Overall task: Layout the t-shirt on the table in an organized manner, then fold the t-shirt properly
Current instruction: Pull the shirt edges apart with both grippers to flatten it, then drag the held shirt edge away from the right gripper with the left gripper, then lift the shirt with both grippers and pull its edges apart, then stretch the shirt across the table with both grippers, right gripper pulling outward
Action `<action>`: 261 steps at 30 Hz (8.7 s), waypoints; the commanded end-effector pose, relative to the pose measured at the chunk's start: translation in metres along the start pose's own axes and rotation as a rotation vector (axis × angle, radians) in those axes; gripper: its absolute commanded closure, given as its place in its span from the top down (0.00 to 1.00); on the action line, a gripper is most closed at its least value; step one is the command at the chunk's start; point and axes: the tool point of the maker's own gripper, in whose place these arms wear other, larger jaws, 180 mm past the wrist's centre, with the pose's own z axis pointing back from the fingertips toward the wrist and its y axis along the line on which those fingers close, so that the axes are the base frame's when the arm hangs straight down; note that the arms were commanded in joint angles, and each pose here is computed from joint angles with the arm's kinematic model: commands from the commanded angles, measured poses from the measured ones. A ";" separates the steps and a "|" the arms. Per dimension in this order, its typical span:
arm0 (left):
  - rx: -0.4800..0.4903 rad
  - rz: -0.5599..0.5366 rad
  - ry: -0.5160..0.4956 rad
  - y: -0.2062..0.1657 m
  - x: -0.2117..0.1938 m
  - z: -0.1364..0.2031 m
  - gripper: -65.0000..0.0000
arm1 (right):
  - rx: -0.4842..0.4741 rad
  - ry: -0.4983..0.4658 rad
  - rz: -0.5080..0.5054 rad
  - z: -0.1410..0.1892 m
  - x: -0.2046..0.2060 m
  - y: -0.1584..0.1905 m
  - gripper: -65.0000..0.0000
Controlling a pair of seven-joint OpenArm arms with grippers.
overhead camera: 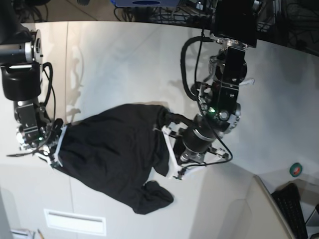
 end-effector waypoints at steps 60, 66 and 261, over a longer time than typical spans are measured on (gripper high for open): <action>0.027 0.178 -0.130 -0.004 -0.062 -0.044 0.00 | -0.281 -0.316 0.039 0.151 0.109 -0.050 0.00; -0.055 0.100 -0.149 -0.033 -0.066 -0.048 0.00 | -0.306 -0.341 0.037 0.169 0.113 -0.052 0.00; -0.037 -0.178 -0.134 -0.003 -0.073 0.003 0.00 | -0.295 -0.372 0.120 0.119 0.033 0.054 0.00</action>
